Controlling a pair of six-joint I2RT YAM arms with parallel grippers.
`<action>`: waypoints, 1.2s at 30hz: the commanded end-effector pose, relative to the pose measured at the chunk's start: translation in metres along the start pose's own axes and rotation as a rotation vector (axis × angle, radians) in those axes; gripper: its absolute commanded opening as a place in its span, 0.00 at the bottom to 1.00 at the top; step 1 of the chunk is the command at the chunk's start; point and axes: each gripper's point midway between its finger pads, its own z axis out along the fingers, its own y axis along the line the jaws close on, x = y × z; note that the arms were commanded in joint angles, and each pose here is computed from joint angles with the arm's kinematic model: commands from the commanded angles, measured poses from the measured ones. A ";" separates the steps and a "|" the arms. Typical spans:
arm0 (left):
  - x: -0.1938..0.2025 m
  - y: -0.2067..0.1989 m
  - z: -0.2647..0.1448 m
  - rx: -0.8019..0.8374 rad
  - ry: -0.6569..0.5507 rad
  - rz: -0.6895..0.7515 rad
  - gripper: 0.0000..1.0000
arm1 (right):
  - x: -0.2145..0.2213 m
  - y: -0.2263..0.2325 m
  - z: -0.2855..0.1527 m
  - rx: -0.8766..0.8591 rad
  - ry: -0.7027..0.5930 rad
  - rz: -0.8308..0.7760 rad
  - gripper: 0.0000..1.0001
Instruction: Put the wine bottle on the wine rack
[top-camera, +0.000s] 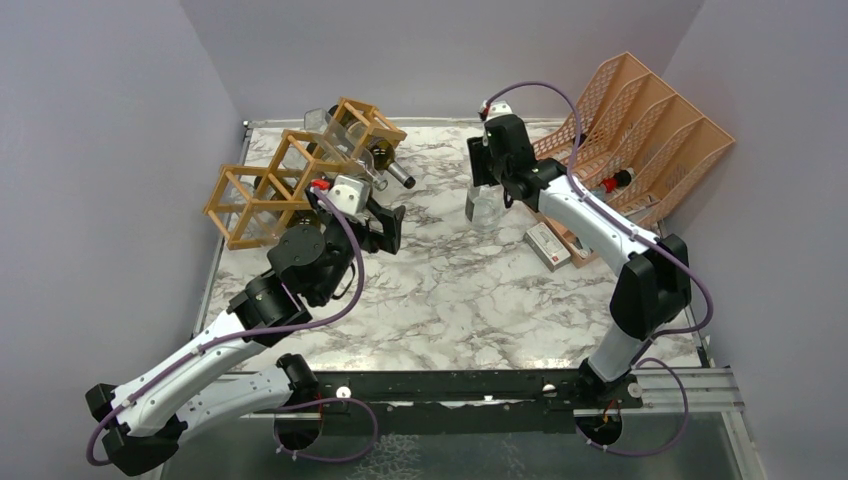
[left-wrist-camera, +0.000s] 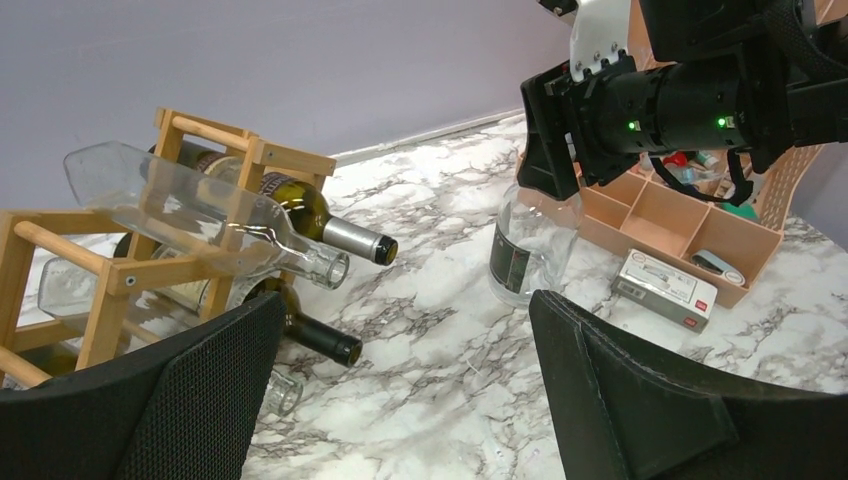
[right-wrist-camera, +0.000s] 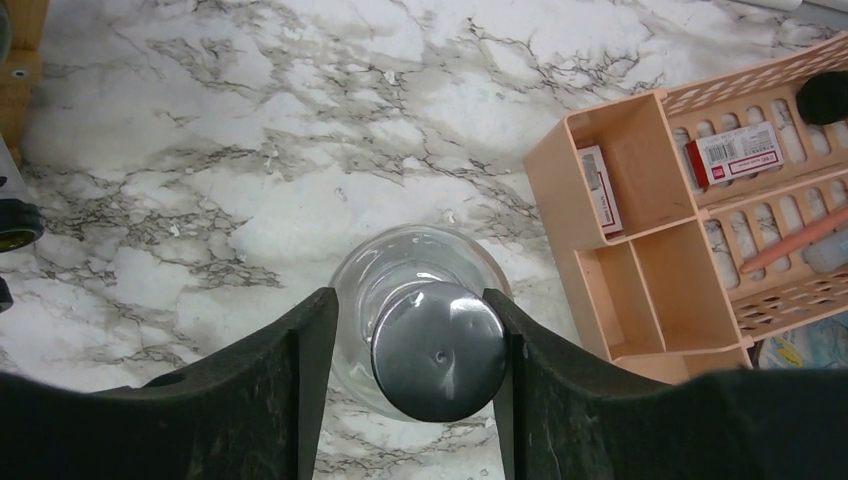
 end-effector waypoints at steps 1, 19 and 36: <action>0.004 -0.005 -0.001 0.026 0.004 -0.021 0.99 | -0.011 0.007 0.002 -0.038 -0.025 0.032 0.56; 0.022 -0.034 0.010 0.123 0.063 -0.099 0.99 | 0.028 0.029 -0.028 -0.245 -0.120 0.066 0.01; 0.051 -0.057 0.033 0.166 0.143 -0.104 0.99 | 0.162 0.025 -0.106 -0.353 0.111 0.201 0.01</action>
